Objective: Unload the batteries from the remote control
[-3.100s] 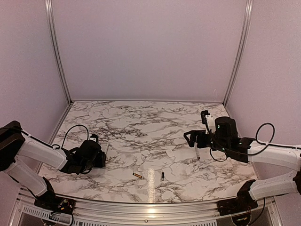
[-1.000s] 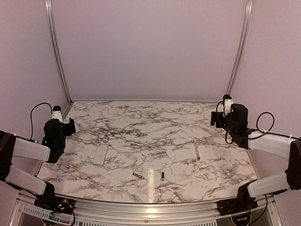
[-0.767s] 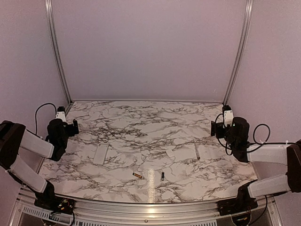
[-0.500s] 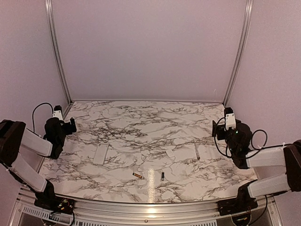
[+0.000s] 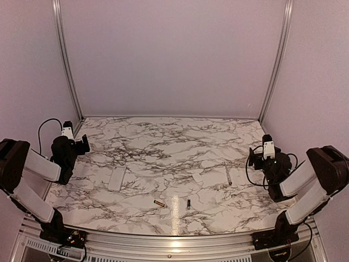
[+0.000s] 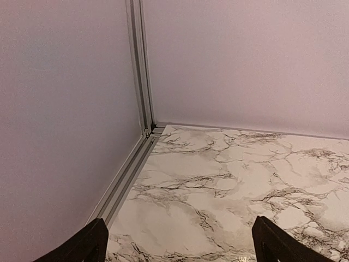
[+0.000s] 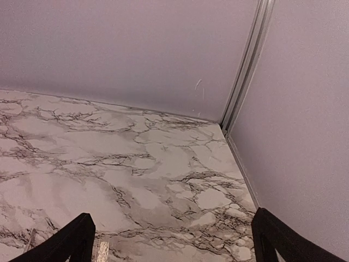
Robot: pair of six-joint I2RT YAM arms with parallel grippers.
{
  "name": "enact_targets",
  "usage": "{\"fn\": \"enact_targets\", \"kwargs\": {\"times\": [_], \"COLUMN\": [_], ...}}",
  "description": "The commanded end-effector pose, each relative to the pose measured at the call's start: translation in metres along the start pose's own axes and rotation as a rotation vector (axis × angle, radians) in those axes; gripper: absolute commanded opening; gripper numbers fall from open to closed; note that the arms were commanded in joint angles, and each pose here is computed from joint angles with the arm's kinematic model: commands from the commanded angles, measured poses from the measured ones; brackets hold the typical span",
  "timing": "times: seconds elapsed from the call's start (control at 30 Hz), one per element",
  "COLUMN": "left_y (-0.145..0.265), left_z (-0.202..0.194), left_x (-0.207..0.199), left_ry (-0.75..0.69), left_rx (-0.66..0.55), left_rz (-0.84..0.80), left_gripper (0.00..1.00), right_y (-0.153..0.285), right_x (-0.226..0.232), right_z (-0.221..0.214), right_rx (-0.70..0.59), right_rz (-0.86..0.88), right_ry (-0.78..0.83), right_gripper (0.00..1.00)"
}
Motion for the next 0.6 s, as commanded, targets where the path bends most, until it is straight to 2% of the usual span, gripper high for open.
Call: {"fn": "enact_targets", "kwargs": {"times": [0.0, 0.27, 0.43, 0.57], "left_y": [0.006, 0.006, 0.010, 0.007], "left_z": [0.005, 0.003, 0.001, 0.002], "left_x": [-0.002, -0.010, -0.018, -0.016], "left_ry": [0.009, 0.002, -0.022, -0.008], "left_rx": [-0.041, -0.025, -0.022, -0.017], "left_rz": [-0.035, -0.144, -0.215, -0.233], "left_gripper": [0.96, 0.99, 0.99, 0.99], "right_y": [-0.002, -0.011, -0.017, -0.017], "right_x": [-0.006, -0.008, -0.029, -0.032], "right_z": [0.019, 0.015, 0.005, 0.004], "right_rx": [-0.146, -0.110, -0.034, -0.030], "right_rz": [-0.018, -0.015, -0.170, -0.186], "right_ry": [-0.037, -0.047, -0.116, -0.124], "right_gripper": [0.98, 0.98, 0.98, 0.98]}}
Point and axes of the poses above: each gripper's point midway between its finger pads, its own y axis back along the fingers, its own x axis along the line the jaws close on, z = x × y, the point moved 3 cm from there along y, back along the fingers, and after that the axes turned 9 degrees about y, right-handed, at the moved point
